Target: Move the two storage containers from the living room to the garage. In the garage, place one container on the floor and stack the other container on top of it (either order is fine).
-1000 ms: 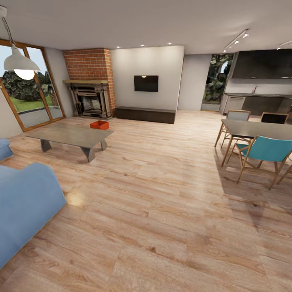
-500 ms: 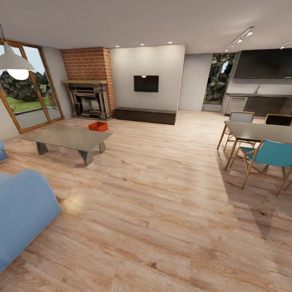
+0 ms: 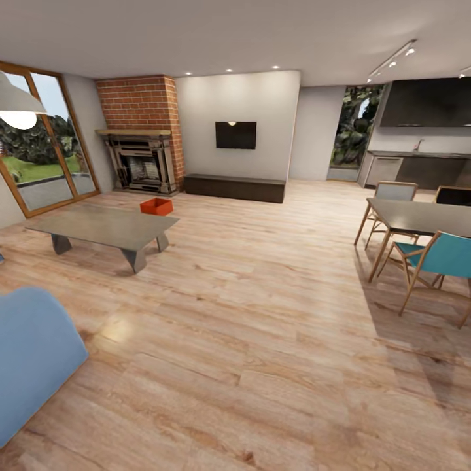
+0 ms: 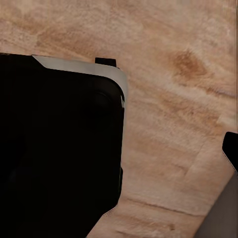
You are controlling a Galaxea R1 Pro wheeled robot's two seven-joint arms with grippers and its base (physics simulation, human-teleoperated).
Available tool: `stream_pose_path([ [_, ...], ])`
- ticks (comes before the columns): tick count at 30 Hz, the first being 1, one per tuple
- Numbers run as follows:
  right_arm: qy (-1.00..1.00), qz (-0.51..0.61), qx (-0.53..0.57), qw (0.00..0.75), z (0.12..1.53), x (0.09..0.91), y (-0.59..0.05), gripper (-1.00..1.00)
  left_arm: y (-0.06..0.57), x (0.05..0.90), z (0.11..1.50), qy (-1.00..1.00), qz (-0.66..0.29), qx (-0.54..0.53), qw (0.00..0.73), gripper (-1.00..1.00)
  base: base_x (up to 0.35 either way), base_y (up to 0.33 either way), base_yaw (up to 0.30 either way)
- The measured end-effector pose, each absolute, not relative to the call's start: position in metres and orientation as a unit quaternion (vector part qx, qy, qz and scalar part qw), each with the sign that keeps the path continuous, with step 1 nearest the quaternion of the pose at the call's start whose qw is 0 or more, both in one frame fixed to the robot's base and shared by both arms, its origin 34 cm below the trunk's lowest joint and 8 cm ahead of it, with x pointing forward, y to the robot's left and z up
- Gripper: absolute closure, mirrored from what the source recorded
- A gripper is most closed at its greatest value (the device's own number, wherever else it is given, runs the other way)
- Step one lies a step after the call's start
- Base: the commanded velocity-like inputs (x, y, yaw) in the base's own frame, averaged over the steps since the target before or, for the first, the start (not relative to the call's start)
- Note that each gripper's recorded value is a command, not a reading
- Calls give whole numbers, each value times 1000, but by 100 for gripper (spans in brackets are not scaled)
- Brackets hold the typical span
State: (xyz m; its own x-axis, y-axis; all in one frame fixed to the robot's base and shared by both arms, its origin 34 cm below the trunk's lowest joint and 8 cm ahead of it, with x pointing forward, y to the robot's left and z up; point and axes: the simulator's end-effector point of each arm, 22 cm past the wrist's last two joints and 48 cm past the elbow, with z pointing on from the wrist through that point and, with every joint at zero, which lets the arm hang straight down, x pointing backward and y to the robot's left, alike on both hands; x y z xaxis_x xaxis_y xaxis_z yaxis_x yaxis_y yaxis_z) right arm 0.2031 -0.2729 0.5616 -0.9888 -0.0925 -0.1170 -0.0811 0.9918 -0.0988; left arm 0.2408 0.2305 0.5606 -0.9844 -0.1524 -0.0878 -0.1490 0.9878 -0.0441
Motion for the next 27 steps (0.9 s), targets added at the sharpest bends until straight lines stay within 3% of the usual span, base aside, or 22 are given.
stream_pose_path([
  [27, 996, -47, -45, 61, 562, 203, -273, -100, 231, 241, 561, 996, -19, -76, 46, -100, 322, 0, 0],
])
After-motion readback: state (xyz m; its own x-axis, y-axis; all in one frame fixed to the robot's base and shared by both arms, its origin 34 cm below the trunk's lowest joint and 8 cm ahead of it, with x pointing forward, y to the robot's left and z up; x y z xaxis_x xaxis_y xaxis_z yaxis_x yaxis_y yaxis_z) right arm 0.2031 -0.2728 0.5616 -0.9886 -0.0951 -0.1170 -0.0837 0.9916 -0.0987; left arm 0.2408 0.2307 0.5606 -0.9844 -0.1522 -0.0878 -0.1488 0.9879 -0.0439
